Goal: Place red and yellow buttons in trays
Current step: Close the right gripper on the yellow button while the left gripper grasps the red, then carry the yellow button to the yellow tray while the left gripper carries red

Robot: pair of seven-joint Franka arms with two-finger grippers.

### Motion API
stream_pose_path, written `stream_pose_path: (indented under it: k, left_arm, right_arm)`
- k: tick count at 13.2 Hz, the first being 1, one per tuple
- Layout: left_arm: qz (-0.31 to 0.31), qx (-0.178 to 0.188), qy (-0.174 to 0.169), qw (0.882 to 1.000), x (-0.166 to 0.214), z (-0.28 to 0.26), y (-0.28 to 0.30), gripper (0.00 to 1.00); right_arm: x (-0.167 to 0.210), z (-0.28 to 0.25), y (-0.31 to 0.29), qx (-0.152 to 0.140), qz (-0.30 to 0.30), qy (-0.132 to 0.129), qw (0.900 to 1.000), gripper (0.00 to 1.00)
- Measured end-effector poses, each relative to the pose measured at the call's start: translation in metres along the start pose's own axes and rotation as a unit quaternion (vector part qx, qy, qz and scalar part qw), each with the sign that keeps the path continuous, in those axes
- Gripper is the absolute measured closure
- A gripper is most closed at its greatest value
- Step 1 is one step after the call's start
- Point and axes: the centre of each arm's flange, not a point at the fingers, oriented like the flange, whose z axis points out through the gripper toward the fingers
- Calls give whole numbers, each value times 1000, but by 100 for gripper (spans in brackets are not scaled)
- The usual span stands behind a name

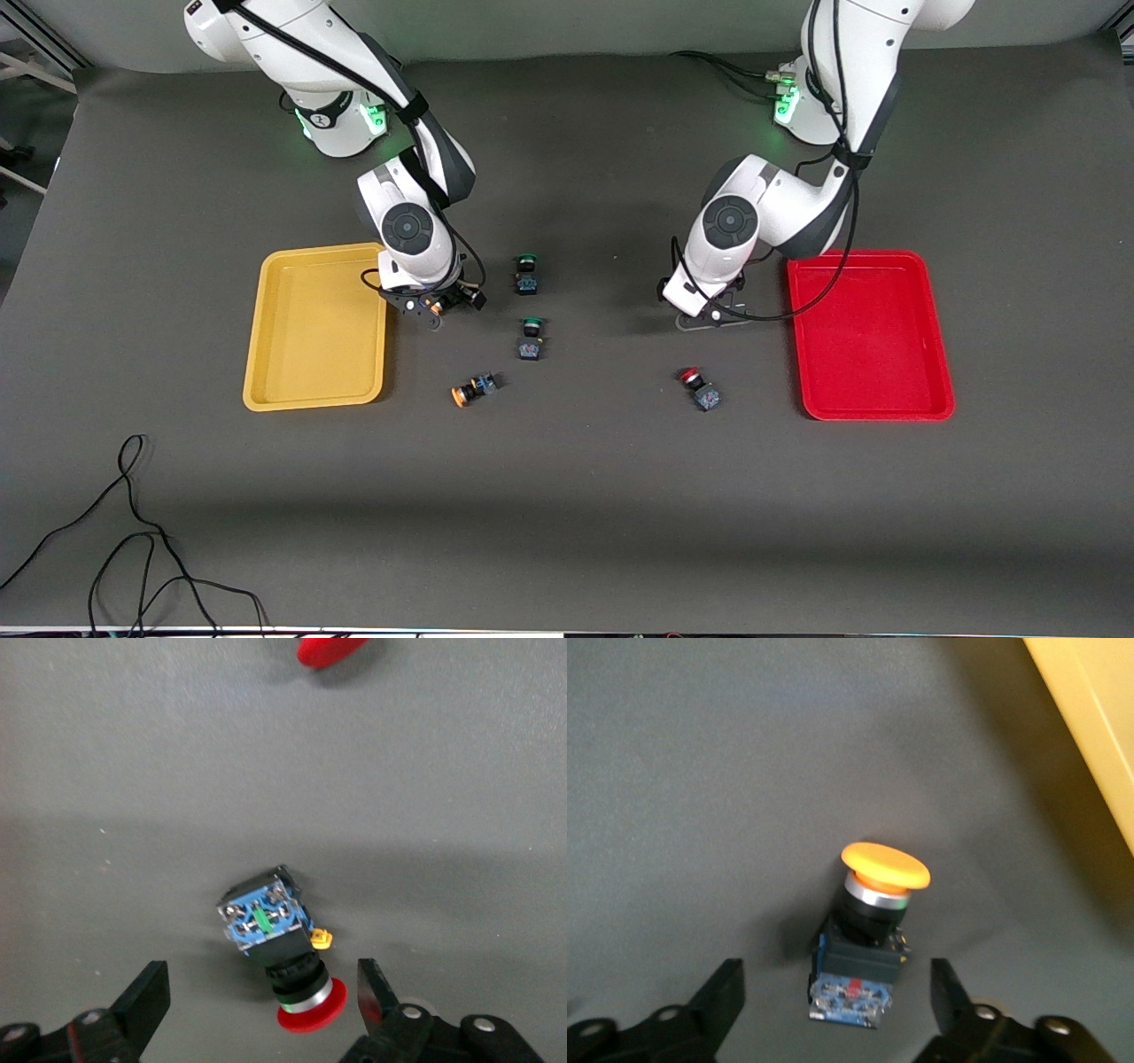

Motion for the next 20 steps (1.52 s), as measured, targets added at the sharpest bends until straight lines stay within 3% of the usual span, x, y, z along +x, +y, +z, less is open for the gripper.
stream_pose_path:
  k: [2, 5, 6, 7, 10, 12, 15, 18, 20]
  left_arm:
    - [0, -2, 2, 1000, -7, 4, 5, 7]
    - [-2, -9, 8, 1000, -10, 21, 3, 9]
    - [-2, -8, 6, 1000, -11, 28, 1, 11]
    - [-3, -8, 5, 1000, -11, 33, 0, 13]
    - [-4, -10, 8, 1000, -9, 33, 1, 52]
    - [-7, -13, 13, 1000, -4, 27, 0, 67]
    - [-22, 0, 4, 1000, 17, -5, -9, 67]
    - [-12, 29, -23, 999, 47, -94, -34, 67]
    - [19, 33, -30, 999, 71, -154, -89, 67]
  right_arm:
    - [1, 6, 2, 4, 1, 3, 1000, 16]
    - [2, 9, 2, 4, 2, 4, 1000, 54]
    - [3, 8, 2, 5, 3, 4, 1000, 58]
    - [5, 6, 3, 7, 5, 5, 1000, 59]
    - [25, -27, 9, 3, 20, 0, 1000, 59]
    - [53, -75, 28, -6, 17, -13, 1000, 59]
    - [114, -123, 95, 1, -5, -32, 999, 59]
    - [157, -100, 173, 2, -26, -57, 998, 59]
    - [172, -78, 213, 5, -34, -64, 997, 59]
